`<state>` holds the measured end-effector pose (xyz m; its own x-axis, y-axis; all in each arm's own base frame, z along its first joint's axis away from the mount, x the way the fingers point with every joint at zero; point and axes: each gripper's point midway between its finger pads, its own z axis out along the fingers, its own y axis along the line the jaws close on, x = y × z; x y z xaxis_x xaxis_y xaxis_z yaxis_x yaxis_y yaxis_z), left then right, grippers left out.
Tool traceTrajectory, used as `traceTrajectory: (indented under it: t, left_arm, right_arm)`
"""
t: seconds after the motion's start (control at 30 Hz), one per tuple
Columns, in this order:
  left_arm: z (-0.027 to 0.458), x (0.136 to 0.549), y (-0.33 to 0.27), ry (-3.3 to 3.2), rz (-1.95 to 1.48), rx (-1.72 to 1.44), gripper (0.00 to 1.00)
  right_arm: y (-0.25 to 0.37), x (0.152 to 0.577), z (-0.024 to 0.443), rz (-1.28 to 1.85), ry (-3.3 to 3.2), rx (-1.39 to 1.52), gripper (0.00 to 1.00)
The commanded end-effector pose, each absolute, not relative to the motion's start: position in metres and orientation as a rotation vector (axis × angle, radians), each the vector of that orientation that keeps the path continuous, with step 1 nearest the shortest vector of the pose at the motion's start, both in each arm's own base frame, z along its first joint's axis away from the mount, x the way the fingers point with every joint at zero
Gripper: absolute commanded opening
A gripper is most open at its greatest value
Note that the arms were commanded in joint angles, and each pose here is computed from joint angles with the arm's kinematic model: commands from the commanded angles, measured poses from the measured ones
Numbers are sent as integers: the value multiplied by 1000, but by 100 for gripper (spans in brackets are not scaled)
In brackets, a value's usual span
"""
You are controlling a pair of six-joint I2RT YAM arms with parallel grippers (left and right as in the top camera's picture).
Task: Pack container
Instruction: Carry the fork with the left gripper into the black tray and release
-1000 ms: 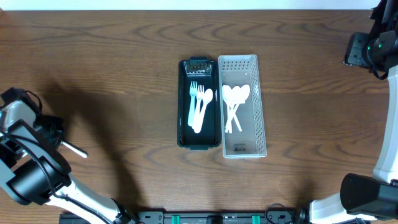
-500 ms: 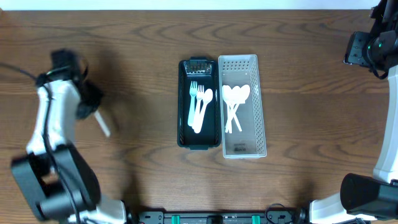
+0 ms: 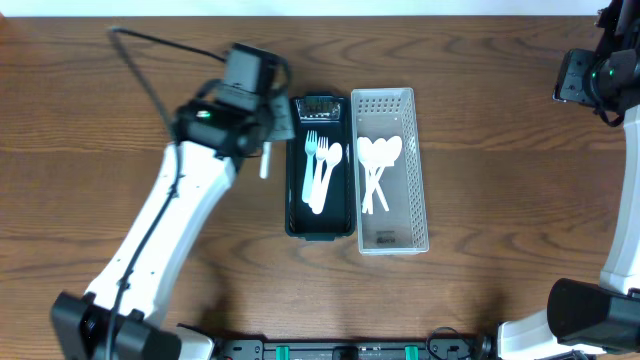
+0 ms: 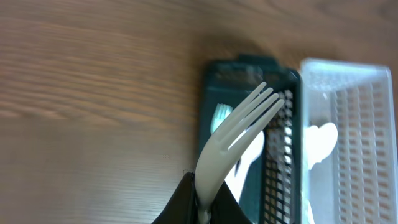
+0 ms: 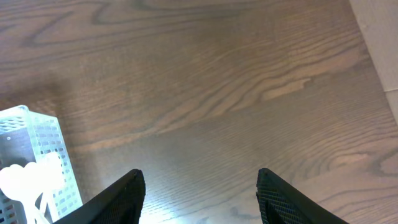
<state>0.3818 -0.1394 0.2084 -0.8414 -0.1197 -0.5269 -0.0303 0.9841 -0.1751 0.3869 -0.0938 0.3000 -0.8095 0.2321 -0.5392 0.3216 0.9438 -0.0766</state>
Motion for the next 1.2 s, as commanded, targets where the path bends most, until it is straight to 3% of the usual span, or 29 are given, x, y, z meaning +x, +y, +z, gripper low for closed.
traceTrajectory:
  t: [0.0, 0.33, 0.63, 0.67, 0.7, 0.73, 0.8, 1.0, 1.17]
  left_arm:
    - [181, 382, -164, 2630, -189, -1, 6]
    - [103, 375, -210, 2784, -135, 116, 6]
    - [91, 373, -215, 2808, -120, 135, 6]
    - [91, 373, -215, 2808, -120, 135, 8]
    - [91, 373, -215, 2808, -119, 135, 17]
    - [91, 373, -215, 2807, -119, 136, 36]
    - [91, 374, -213, 2801, -111, 155, 55]
    - [109, 390, -204, 2737, -88, 300, 59]
    - [162, 416, -175, 2604, -69, 224, 64]
  right_arm:
    - [-97, 385, 302, -230, 2548, 385, 61]
    - [-97, 385, 301, -230, 2552, 386, 61]
    - [-97, 383, 300, -230, 2560, 386, 61]
    - [-97, 383, 300, -230, 2559, 386, 61]
    - [-97, 383, 300, -230, 2560, 386, 61]
    - [-97, 383, 300, -230, 2560, 386, 61]
    - [-97, 383, 300, -230, 2560, 386, 61]
    - [-97, 384, 301, -230, 2557, 385, 61]
    - [-92, 391, 304, -203, 2528, 368, 60]
